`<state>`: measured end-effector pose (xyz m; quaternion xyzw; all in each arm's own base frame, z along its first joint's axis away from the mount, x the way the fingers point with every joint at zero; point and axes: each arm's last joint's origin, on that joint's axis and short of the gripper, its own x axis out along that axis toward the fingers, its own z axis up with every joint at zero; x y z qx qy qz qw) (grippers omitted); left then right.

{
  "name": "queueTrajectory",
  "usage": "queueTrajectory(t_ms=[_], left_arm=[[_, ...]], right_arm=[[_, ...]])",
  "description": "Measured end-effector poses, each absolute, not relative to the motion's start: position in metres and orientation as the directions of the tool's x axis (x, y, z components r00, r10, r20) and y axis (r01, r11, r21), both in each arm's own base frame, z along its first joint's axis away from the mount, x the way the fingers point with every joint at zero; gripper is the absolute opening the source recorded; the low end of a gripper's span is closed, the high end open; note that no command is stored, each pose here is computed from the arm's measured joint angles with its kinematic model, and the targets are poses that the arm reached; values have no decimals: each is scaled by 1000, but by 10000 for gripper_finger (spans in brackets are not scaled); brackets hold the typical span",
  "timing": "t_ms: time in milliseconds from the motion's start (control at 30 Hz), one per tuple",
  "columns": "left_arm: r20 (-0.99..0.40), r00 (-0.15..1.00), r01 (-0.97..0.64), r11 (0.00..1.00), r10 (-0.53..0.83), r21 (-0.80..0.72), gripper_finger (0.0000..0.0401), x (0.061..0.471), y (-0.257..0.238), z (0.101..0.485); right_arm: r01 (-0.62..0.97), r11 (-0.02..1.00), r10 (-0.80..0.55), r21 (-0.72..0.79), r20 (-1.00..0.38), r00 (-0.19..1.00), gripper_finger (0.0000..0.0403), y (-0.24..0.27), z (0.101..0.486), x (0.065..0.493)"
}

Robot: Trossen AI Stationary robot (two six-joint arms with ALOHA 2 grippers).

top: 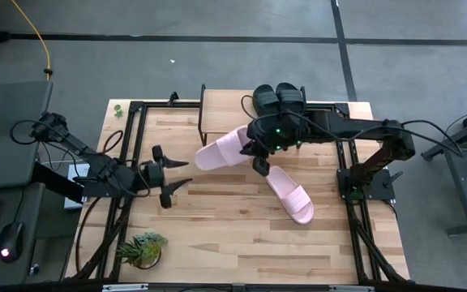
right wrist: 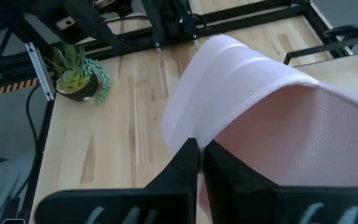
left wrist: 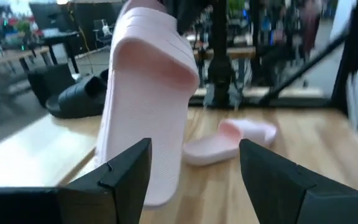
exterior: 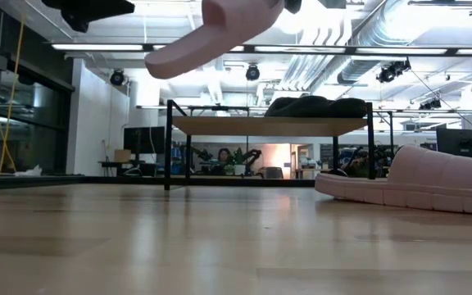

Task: Pick and place slides into the shelf
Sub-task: Put the left pink slide on the shelf

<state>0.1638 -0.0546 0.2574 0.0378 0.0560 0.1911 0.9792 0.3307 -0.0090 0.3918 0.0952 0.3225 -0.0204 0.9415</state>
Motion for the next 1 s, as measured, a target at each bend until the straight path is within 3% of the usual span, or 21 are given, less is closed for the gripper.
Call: queueTrajectory(t_ms=[200, 400, 600, 1000], left_arm=[[-127, 886, -460, 879, 446, -126, 225, 167, -41, 254], [-204, 878, -475, 845, 434, -247, 225, 172, -23, 246], [-238, 904, -417, 858, 356, -301, 225, 175, -13, 244], [-220, 921, -383, 855, 322, -351, 225, 176, -11, 247]], right_arm=[[89, 984, 26, 157, -610, 792, 0, -7, 394, 328], [72, 986, 33, 148, -606, 795, 0, -2, 395, 327], [72, 987, 27, 143, -590, 807, 0, 0, 401, 322], [63, 988, 27, 139, -566, 824, 0, 0, 407, 316]])
